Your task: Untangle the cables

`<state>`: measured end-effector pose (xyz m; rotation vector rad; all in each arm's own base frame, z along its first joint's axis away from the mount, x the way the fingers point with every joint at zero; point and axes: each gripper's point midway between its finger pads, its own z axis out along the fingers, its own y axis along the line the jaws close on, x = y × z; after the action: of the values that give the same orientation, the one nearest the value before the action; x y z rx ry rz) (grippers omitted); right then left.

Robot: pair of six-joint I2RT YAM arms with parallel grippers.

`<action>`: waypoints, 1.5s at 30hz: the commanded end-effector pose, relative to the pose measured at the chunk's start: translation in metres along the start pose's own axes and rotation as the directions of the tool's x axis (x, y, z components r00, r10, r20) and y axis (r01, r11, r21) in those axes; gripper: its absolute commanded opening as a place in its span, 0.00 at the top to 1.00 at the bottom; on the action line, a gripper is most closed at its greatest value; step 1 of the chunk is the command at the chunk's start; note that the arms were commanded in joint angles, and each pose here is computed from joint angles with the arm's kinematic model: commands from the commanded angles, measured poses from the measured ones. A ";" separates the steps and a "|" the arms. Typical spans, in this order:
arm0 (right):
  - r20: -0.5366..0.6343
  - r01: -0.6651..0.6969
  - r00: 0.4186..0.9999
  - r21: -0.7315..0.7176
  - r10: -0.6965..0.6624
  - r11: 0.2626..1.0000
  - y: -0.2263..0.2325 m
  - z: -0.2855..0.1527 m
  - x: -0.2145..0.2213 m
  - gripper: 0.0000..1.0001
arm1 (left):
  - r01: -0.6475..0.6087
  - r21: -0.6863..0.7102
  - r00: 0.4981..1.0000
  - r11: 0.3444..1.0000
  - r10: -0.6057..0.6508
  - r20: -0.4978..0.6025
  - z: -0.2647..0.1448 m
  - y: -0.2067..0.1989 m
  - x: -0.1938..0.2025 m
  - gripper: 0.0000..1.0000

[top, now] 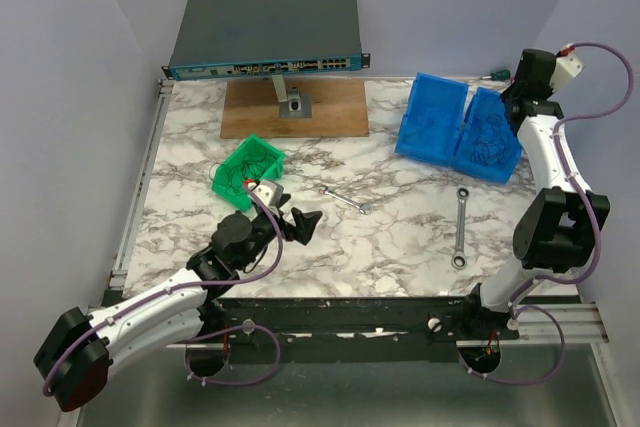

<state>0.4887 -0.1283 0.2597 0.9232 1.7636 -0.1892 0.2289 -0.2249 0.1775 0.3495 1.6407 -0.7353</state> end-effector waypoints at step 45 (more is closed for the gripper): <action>-0.160 0.043 0.985 -0.167 -0.071 0.985 -0.011 -0.009 0.066 0.06 | -0.004 -0.002 1.000 1.000 0.004 0.019 -0.004 0.000 -0.006 0.01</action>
<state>0.4850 -0.1266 0.2007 0.8951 1.8827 -0.1368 0.2260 -0.2253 0.1740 0.3614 1.6565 -0.7418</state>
